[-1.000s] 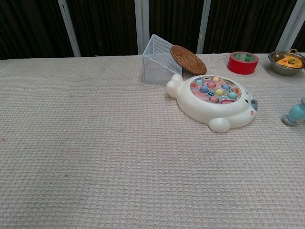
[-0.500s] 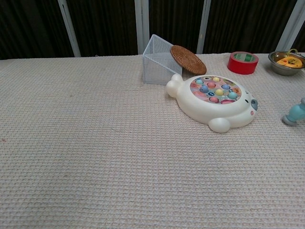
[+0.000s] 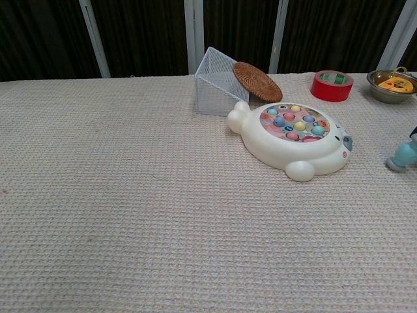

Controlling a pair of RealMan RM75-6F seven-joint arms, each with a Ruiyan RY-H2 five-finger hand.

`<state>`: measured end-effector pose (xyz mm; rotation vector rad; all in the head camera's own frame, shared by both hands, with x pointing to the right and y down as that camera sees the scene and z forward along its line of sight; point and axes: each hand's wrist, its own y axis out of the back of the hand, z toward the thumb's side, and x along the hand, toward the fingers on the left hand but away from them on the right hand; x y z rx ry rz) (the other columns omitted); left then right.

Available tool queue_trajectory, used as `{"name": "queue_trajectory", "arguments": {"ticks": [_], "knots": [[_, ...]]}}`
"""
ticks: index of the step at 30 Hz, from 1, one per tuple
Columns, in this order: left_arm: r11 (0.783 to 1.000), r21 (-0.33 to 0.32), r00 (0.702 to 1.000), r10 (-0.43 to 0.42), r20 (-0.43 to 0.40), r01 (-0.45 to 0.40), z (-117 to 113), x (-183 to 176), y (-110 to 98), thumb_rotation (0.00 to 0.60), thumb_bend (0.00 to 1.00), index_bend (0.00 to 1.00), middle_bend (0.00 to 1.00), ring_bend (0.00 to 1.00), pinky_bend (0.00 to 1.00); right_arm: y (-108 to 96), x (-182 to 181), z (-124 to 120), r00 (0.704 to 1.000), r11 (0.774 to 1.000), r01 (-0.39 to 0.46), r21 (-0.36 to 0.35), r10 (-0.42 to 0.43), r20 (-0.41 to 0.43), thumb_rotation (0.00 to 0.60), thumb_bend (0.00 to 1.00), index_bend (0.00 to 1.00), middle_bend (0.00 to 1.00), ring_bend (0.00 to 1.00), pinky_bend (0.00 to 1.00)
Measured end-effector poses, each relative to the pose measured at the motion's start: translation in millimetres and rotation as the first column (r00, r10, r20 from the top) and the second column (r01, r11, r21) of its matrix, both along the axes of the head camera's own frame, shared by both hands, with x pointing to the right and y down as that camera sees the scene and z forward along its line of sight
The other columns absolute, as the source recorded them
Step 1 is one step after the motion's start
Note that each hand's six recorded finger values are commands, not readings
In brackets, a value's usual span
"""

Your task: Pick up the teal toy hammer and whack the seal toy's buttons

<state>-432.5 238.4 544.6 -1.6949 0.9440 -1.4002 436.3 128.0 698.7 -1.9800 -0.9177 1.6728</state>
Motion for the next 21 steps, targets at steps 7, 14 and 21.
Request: {"name": "queue_trajectory", "arguments": {"ticks": [7, 14, 21], "knots": [[1.0, -0.008, 1.0, 0.001, -0.001, -0.001, 2.3, -0.3, -0.3, 0.6, 0.05, 0.0, 0.0, 0.0, 0.0, -2.6, -4.1, 10.6, 1.0, 1.0, -0.008, -0.001, 0.008, 0.009, 0.6, 0.41, 0.36, 0.35, 0.23, 0.14], [1.0, -0.012, 1.0, -0.002, 0.001, 0.002, 3.7, -2.0, -0.7, 0.6, 0.05, 0.0, 0.0, 0.0, 0.0, -2.3, -7.0, 18.8, 1.0, 1.0, -0.012, -0.005, 0.012, 0.011, 0.6, 0.44, 0.38, 0.37, 0.25, 0.15], [1.0, -0.015, 1.0, -0.005, 0.004, 0.005, 4.2, -2.9, -0.5, 0.6, 0.05, 0.0, 0.0, 0.0, 0.0, -1.7, -6.3, 23.2, 1.0, 1.0, -0.019, -0.006, 0.019, 0.011, 0.6, 0.46, 0.41, 0.39, 0.26, 0.15]]}}
